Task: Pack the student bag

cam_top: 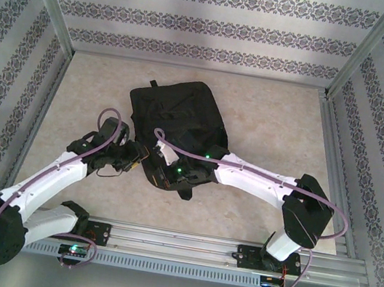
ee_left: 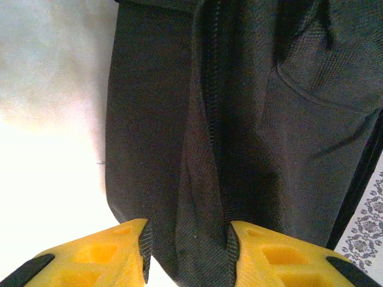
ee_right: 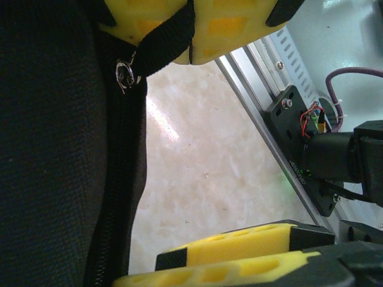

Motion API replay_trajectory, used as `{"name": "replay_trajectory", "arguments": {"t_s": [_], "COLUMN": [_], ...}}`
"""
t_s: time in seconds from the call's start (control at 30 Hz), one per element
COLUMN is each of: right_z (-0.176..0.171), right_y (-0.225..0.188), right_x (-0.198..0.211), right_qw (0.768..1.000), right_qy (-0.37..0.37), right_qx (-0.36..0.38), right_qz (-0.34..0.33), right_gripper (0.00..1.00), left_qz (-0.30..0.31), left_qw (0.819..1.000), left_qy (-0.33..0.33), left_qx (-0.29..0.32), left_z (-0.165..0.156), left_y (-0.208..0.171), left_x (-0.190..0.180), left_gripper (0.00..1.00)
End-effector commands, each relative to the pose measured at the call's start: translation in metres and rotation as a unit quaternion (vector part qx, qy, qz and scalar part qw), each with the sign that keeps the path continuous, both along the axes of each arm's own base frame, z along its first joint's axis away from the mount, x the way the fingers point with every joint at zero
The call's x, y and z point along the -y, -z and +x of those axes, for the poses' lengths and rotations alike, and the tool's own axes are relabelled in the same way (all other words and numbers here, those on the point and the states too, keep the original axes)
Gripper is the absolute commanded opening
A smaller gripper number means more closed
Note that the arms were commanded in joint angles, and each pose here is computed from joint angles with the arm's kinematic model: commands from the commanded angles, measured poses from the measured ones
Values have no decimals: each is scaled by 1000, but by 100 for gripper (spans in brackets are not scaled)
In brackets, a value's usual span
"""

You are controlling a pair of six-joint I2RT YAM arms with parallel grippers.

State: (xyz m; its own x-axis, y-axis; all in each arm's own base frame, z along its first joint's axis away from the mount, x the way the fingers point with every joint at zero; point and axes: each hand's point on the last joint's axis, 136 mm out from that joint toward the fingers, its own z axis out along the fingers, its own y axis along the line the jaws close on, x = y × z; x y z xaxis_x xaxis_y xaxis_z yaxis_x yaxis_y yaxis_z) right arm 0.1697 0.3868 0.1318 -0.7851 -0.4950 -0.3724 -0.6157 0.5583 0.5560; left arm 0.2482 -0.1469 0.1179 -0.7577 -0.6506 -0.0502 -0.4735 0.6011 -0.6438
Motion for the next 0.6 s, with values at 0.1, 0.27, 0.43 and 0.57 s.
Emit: {"name": "replay_trajectory", "arguments": {"t_s": [0.1,0.27,0.43,0.57], "right_z": [-2,-7,-9,-7], "right_y": [-28,-35,-36,-30], "right_x": [-7,-10,-8,-4], "right_qw": [996,986,975,977], "right_qy": [-32,-80,-123,-127], "right_qx": [37,93,138,127], "right_qz": [70,110,123,111], "right_gripper": [0,0,0,0], "left_qz": [-1,20,40,71], "left_qw": [1000,999,998,996], "left_qy": [11,28,38,47], "left_qx": [6,16,22,28], "left_z": [9,15,14,10], "left_y": [6,8,5,-1], "left_x": [8,8,4,-6], "left_gripper": [40,36,19,9]}}
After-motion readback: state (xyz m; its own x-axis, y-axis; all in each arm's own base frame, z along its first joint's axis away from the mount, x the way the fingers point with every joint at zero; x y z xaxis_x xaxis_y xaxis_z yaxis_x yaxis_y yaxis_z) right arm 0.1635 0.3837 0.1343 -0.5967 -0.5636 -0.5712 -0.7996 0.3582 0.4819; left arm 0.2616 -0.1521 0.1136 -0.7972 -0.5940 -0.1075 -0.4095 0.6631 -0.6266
